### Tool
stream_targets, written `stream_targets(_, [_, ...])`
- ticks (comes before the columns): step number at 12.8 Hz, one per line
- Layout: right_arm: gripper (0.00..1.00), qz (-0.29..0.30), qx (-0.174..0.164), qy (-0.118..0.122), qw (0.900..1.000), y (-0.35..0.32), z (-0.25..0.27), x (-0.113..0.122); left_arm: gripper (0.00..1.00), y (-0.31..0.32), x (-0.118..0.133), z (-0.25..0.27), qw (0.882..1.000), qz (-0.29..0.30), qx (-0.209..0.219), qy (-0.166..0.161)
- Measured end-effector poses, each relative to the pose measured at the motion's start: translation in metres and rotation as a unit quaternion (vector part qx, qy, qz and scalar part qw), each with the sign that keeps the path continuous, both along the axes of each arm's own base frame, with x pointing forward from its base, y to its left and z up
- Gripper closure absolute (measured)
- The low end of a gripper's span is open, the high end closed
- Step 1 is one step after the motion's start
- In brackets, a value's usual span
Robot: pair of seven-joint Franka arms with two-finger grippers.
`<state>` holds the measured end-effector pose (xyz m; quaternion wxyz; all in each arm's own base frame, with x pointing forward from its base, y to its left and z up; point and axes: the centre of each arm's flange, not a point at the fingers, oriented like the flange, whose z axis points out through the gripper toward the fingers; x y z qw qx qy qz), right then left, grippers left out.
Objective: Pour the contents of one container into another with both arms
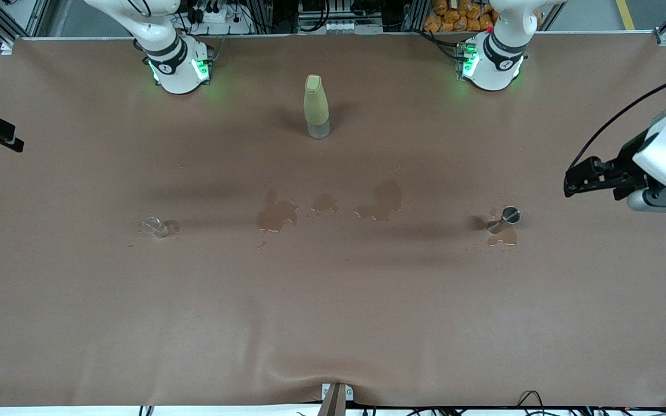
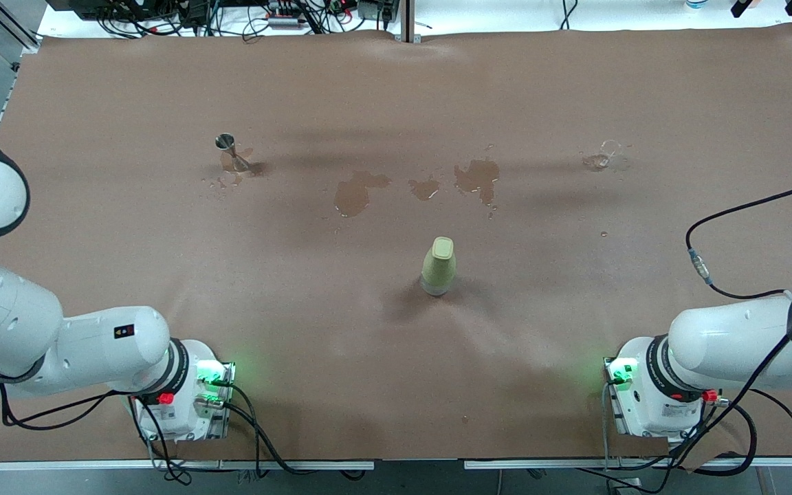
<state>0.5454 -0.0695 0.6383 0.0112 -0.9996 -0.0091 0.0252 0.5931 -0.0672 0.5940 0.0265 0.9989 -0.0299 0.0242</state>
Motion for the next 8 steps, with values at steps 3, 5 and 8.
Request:
stream_targets(3, [0.00,0.000,0.000,-0.002,1.000,0.001,0.000,0.000,0.00,-0.020,-0.009,0.008,1.000,-0.010,0.006,0.000])
stream_targets(5, [0.00,0.002,0.000,-0.002,1.000,0.003,0.000,0.001,0.00,-0.020,-0.012,0.010,1.000,-0.008,0.007,0.005])
stream_targets(8, [0.00,0.000,0.000,-0.002,1.000,0.002,0.000,0.001,0.00,-0.021,-0.018,0.017,1.000,-0.008,0.009,0.006])
